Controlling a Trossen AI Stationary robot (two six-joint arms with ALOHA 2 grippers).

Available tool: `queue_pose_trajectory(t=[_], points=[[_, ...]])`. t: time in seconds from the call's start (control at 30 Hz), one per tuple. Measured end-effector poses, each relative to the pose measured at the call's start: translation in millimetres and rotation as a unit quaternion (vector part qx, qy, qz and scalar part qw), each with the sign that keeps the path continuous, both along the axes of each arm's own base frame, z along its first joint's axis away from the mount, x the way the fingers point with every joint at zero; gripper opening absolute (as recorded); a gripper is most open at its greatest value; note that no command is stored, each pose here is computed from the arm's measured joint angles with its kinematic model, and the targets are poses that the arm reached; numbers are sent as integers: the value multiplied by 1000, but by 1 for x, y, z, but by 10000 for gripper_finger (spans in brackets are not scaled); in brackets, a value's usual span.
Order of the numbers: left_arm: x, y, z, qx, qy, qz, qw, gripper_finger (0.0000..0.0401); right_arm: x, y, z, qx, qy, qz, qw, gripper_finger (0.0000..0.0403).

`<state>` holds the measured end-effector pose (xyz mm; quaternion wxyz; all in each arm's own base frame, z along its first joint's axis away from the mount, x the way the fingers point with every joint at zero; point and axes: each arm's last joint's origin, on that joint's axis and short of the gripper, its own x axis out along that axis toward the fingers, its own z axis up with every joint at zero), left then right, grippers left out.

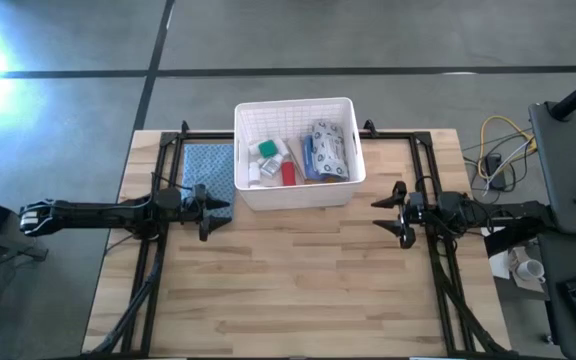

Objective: Pick & place medical supplies in basket/bin
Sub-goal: Return to Home Position

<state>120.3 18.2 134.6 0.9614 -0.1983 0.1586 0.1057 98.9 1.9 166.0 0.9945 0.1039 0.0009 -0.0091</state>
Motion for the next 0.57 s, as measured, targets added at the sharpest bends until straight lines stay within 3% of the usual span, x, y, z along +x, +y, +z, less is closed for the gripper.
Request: queue_pose_trajectory(t=[0.57], points=[[0,0,0,0,0,0,1000,281,0,0,0,0,0,0,1000,250]])
